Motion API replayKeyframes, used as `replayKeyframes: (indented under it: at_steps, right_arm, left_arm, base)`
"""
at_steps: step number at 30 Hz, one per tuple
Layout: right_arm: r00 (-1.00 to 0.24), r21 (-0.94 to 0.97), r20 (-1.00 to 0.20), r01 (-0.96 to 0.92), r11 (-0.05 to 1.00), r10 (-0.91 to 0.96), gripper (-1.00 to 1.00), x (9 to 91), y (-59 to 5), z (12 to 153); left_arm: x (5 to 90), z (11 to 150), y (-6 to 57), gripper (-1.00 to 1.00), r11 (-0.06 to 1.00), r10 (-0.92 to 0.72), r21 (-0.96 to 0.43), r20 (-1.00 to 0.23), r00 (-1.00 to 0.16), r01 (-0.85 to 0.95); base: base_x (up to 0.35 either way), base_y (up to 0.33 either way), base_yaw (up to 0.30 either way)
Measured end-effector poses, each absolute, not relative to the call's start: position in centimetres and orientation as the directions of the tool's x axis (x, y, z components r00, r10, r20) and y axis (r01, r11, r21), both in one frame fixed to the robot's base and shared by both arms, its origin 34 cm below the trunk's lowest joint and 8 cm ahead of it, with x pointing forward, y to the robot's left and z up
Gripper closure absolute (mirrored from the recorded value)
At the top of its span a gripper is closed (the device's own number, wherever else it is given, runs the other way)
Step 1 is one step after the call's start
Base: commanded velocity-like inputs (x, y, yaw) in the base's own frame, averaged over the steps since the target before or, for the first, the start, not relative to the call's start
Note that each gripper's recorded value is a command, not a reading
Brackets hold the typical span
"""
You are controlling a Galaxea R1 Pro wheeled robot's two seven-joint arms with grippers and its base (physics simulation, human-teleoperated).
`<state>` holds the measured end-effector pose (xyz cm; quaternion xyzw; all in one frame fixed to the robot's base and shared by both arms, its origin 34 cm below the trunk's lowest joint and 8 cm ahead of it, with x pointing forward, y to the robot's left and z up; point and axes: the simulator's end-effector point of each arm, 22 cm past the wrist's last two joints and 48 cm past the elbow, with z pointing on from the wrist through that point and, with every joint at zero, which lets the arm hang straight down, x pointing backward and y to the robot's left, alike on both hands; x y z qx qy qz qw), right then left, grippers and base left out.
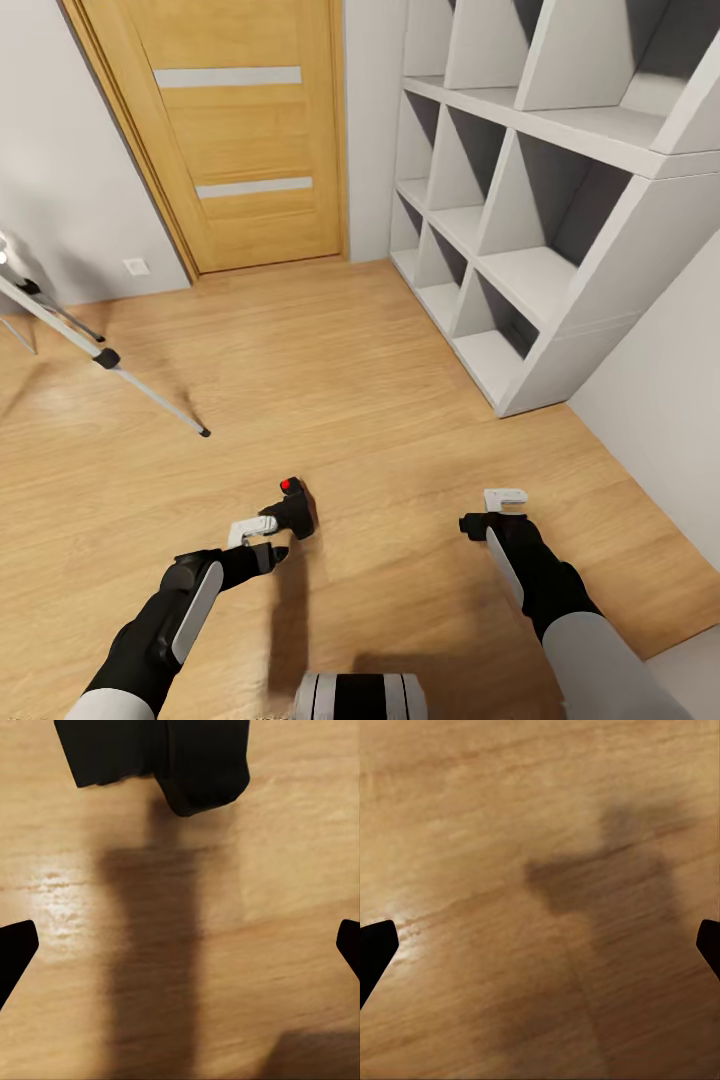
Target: Attach the digital camera to the camera tripod in the bedroom.
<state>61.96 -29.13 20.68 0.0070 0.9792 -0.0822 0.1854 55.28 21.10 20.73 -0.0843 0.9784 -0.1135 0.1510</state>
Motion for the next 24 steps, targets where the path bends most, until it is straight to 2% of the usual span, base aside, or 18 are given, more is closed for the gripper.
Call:
replayKeyframes:
  at_steps: [24]
  right_arm:
    - [-0.961,-0.163,-0.277,0.031,0.986,-0.016,-1.00,59.1,-29.1,15.5]
  left_arm:
    - [52.6,16.3,20.7,-1.00,0.958,-0.202,-0.243,-0.190,-0.961,-0.154]
  base:
    - [0.000,0.000,0.000]
